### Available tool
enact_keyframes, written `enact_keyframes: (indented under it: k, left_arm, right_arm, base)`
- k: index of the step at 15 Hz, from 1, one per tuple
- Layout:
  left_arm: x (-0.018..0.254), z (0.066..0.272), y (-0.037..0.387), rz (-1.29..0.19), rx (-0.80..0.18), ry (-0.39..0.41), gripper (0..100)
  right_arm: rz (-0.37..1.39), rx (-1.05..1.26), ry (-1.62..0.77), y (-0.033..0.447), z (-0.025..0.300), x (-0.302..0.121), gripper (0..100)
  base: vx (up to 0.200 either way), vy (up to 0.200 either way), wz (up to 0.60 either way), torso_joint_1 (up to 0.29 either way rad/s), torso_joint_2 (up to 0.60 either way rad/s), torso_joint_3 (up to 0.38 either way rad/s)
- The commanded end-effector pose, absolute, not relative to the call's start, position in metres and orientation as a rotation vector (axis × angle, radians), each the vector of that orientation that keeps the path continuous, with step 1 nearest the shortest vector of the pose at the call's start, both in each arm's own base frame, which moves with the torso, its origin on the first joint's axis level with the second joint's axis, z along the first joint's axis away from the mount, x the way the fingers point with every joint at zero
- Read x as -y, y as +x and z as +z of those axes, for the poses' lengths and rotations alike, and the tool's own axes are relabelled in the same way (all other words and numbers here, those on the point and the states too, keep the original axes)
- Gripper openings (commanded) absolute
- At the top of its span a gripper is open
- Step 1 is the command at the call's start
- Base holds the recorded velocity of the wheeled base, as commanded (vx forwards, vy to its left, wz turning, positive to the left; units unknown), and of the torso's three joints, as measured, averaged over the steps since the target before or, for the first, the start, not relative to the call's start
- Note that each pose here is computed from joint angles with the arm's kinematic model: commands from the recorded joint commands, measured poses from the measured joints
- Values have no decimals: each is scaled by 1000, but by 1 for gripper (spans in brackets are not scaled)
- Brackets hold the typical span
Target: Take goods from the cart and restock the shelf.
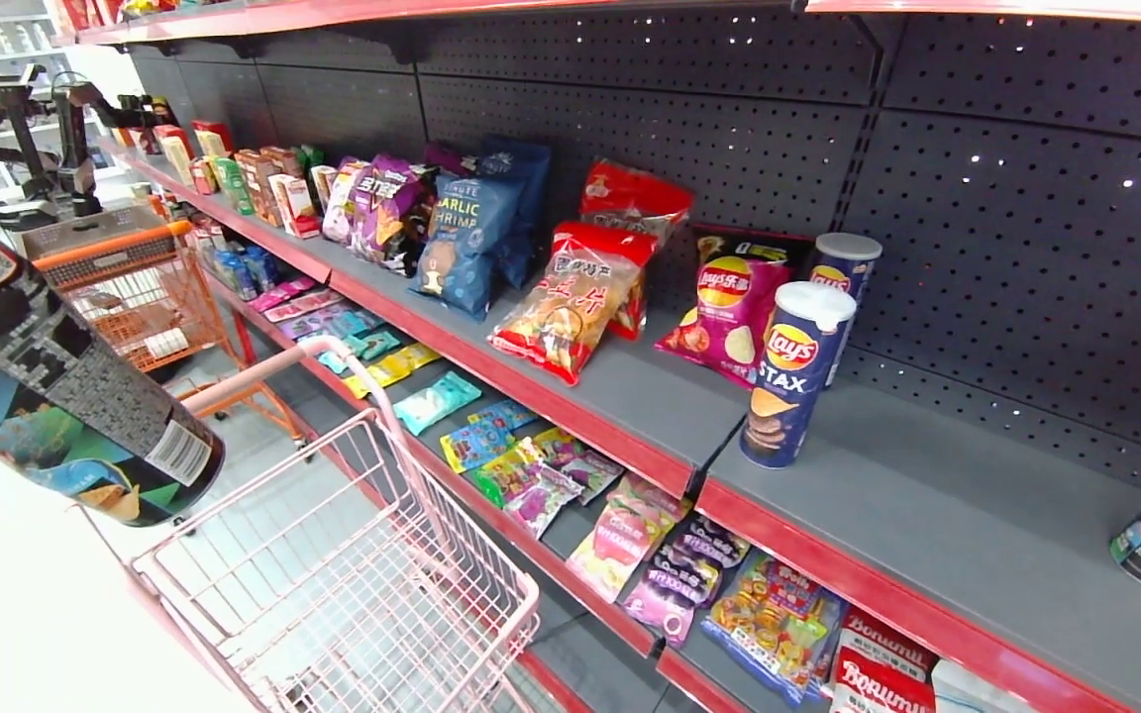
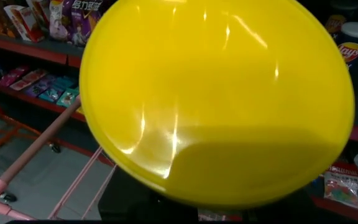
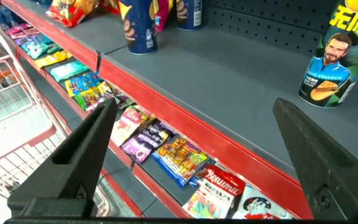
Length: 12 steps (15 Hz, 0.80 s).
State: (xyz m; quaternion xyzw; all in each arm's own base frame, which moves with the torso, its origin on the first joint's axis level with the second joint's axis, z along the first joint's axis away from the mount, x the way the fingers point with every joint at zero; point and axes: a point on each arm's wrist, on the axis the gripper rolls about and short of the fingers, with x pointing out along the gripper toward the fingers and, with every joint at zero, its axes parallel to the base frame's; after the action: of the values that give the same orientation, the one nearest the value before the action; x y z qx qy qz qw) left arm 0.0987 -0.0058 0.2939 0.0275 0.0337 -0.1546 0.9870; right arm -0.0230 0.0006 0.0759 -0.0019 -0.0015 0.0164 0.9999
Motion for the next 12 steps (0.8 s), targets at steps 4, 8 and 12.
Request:
enact_keyframes:
  k: [4,8,12]
  left_arm:
    - [6,293,99,-312,-70,55,0]
    - [6,294,99,-312,-68,55,0]
    - [6,295,98,-312,-62,56,0]
  right_arm:
    - [34,0,-6,-23,76,-1,100]
    - [32,2,-6,-23,76,-1,100]
    - [34,2,-6,-23,76,-1,100]
  base:
    - [0,0,-600,10,1,1]
    - [0,0,-600,6,4,1]
    - [0,0,-600,5,2,2]
